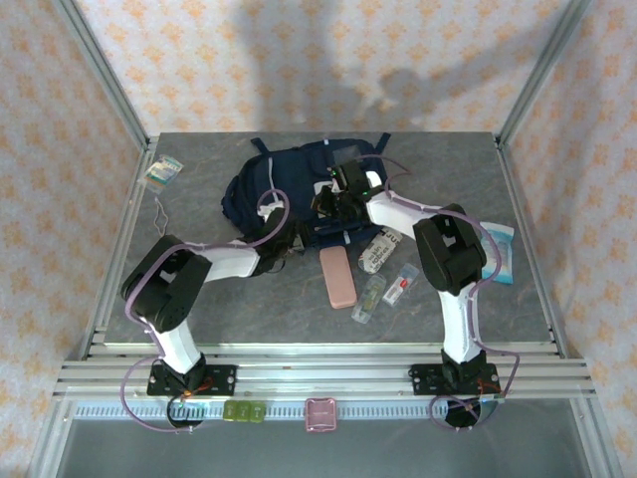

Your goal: Pack the student bag

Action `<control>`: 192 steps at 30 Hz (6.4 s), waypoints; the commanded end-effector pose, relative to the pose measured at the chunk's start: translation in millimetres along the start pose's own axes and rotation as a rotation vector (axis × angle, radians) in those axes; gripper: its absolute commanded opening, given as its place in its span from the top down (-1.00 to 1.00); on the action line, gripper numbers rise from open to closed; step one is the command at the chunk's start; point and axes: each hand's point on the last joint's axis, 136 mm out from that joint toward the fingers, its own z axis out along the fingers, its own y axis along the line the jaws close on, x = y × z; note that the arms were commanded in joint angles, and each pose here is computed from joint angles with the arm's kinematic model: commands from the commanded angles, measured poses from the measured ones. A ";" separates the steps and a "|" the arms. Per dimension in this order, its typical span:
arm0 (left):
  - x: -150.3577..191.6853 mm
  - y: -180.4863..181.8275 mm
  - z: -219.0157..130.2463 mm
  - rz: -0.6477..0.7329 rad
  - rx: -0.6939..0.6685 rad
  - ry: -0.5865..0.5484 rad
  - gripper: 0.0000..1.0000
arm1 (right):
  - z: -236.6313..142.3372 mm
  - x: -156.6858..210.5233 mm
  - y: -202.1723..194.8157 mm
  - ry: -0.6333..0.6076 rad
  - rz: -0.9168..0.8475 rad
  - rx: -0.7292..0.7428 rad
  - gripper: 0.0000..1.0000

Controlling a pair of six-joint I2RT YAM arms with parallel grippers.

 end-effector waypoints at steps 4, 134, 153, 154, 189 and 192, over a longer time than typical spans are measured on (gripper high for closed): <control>-18.3 -7.6 15.8 -0.019 -0.037 -0.079 -0.15 | 21.0 51.4 -52.5 0.132 0.070 0.117 0.86; -84.0 12.7 47.3 0.138 -0.180 0.203 -0.08 | -52.9 51.5 -121.7 -0.012 0.076 0.232 0.90; -67.3 31.3 77.9 0.019 -0.248 0.206 0.30 | -52.4 53.3 -123.4 -0.013 0.081 0.230 0.90; -67.6 30.9 76.1 0.018 -0.246 0.206 0.33 | -52.2 53.8 -123.7 -0.012 0.081 0.230 0.90; -58.5 28.9 56.2 0.094 -0.204 0.265 0.24 | -51.1 53.1 -122.1 -0.013 0.087 0.222 0.90; -60.8 25.6 53.0 0.128 -0.219 0.258 0.23 | -51.3 51.9 -121.8 -0.016 0.086 0.222 0.90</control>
